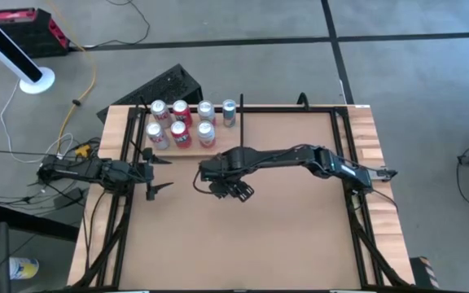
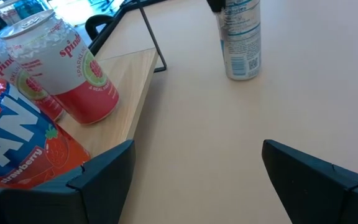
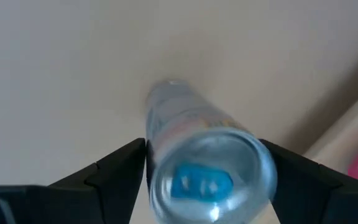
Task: Place canned beverage on shelf
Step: Put the blue soda can on the shelf aligned with the other blue soda can
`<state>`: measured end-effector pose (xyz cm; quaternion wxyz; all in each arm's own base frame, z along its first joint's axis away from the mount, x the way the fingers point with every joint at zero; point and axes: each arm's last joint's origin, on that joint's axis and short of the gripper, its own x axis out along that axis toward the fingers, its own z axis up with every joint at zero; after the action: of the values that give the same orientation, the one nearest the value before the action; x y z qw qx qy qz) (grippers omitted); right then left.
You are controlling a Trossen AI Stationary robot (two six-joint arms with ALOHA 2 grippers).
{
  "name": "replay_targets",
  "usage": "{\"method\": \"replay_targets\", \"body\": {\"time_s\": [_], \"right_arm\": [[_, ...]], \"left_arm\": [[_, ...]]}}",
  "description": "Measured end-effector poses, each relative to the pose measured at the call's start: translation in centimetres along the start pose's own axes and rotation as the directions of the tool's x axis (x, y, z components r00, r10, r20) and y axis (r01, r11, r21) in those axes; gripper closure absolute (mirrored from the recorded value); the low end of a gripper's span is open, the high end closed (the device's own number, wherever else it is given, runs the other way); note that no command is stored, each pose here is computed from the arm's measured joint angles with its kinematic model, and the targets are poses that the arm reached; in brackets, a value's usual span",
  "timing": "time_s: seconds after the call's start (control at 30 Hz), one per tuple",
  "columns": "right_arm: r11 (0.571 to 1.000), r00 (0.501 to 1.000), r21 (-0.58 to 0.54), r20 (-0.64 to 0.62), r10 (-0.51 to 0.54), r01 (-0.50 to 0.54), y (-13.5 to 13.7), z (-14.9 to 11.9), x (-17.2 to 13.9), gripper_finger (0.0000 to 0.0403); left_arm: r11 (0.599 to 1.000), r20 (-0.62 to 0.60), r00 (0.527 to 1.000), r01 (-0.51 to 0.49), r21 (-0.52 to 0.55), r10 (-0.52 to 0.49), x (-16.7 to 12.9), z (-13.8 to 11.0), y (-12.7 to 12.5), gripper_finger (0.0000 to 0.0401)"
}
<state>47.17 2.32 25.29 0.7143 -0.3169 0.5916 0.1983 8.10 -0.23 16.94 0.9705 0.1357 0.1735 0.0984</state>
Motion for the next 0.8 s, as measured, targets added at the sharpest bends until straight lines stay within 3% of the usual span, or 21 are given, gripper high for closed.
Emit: {"method": "replay_targets", "body": {"time_s": [0.27, 0.43, 0.6, 0.8], "right_arm": [[0.986, 1.000, 0.169, -0.016, 0.002, 0.001, -0.2, 0.0, 0.8, 0.0082], [0.922, 1.000, 0.387, -0.012, 0.000, 0.005, -0.2, 0.0, 0.7, 0.0106], [0.772, 1.000, 0.635, -0.010, 0.002, 0.004, -0.4, -0.2, 0.7, 0.0127], [0.471, 0.999, 0.882, 0.023, -0.026, -0.008, -1.0, -0.2, 0.7, 0.0121]], "left_arm": [[1.000, -0.001, 1.000, 0.001, 0.000, -0.001, 0.0, 0.0, 0.0, 0.0065], [1.000, 0.000, 1.000, 0.000, 0.000, 0.000, 0.0, 0.0, 0.0, 0.0065], [1.000, 0.000, 1.000, 0.000, 0.000, 0.000, 0.0, 0.0, 0.0, 0.0065], [1.000, 0.000, 1.000, 0.000, 0.000, 0.000, 0.0, 0.0, 0.0, 0.0065]]}}
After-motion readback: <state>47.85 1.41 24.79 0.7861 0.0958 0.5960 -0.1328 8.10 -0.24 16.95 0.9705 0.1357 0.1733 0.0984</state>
